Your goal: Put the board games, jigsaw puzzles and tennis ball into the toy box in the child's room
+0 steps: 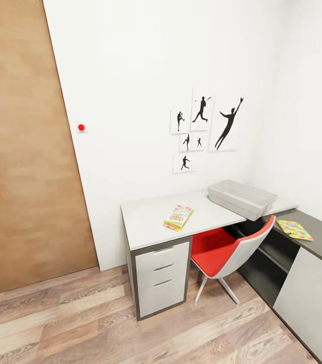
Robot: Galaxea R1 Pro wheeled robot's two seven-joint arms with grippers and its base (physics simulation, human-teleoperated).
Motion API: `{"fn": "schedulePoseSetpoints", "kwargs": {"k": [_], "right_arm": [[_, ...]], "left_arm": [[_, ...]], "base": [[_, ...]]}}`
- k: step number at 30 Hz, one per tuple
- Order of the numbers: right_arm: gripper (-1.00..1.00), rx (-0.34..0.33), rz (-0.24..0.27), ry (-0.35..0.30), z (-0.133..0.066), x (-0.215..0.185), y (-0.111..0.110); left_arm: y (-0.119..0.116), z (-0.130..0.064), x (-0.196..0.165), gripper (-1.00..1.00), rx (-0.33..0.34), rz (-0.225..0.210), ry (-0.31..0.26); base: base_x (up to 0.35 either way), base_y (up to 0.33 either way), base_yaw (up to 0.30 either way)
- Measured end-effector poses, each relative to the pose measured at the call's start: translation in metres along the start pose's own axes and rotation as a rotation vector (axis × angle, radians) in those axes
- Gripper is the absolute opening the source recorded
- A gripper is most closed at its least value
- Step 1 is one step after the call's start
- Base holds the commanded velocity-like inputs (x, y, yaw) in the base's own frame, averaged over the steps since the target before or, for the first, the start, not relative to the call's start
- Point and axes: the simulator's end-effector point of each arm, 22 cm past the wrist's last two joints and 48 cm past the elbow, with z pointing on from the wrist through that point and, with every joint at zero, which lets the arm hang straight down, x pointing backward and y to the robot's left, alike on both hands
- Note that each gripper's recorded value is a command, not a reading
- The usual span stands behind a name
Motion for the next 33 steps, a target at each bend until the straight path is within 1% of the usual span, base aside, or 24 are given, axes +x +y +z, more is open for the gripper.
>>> {"fn": "schedulePoseSetpoints", "kwargs": {"k": [5,7,8,13,33], "right_arm": [[1.0,-0.001,-0.004,-0.018,-0.006,-0.003,0.001],[1.0,-0.001,-0.003,-0.029,-0.009,-0.006,0.001],[1.0,-0.001,-0.002,-0.055,-0.01,-0.011,0.001],[1.0,-0.001,-0.001,-0.076,-0.016,-0.015,0.001],[1.0,-0.001,0.005,-0.087,-0.038,-0.015,0.002]], "left_arm": [[-0.002,-0.006,-0.002,1.0,0.004,0.003,-0.001],[-0.003,-0.008,-0.002,1.0,0.004,0.004,-0.001],[-0.003,-0.01,-0.002,1.0,0.004,0.002,0.0],[-0.002,-0.015,-0.003,1.0,0.002,-0.002,-0.001],[0.0,-0.037,-0.004,1.0,0.0,-0.007,0.0]], "base": [[0.0,0.0,0.0],[0.0,0.0,0.0],[0.0,0.0,0.0],[0.0,0.0,0.0],[0.0,0.0,-0.01]]}}
